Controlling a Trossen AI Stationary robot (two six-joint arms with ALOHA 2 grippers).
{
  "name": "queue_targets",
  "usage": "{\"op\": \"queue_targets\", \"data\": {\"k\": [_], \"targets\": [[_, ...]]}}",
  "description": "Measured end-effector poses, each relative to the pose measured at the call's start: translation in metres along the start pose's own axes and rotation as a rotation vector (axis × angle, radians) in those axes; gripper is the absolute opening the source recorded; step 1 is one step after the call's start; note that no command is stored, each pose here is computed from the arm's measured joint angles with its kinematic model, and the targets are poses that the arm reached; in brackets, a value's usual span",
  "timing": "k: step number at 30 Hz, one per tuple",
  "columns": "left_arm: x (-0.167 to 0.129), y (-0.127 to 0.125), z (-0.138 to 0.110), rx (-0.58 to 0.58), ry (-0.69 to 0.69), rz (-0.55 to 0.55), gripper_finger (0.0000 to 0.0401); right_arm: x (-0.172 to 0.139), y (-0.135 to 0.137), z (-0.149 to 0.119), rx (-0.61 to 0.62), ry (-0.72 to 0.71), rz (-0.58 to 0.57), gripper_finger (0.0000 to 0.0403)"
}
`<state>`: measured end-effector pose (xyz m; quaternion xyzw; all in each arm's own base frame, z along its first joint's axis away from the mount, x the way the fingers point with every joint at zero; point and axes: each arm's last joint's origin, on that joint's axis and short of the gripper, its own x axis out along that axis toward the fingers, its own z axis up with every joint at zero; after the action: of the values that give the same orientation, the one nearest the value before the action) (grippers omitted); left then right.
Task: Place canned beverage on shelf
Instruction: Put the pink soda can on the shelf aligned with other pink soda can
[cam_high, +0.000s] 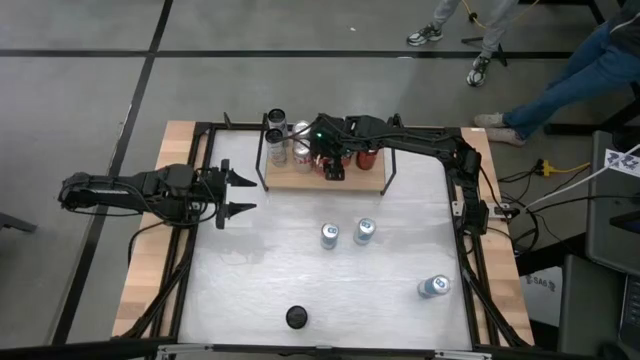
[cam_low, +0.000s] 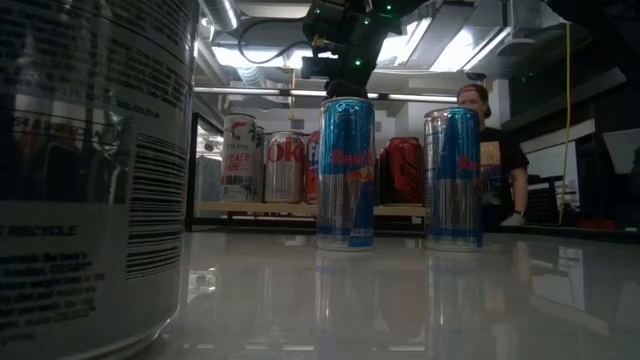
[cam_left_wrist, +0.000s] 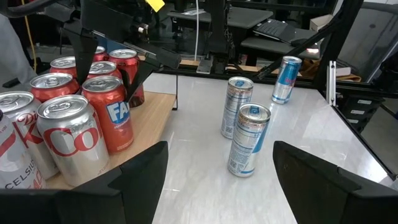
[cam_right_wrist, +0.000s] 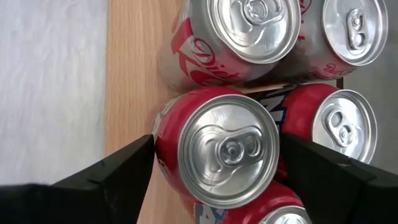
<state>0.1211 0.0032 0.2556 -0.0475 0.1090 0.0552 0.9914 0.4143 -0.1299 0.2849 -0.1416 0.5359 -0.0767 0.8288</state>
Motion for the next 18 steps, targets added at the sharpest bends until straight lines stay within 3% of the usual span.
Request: {"op": "queue_targets", "data": {"k": [18], "targets": [[0.0, 0.0, 0.0, 0.0, 0.0, 0.0, 0.0283, 0.0002, -0.0013, -0.0002, 0.002, 0.014, -0.039, 0.0337]]}}
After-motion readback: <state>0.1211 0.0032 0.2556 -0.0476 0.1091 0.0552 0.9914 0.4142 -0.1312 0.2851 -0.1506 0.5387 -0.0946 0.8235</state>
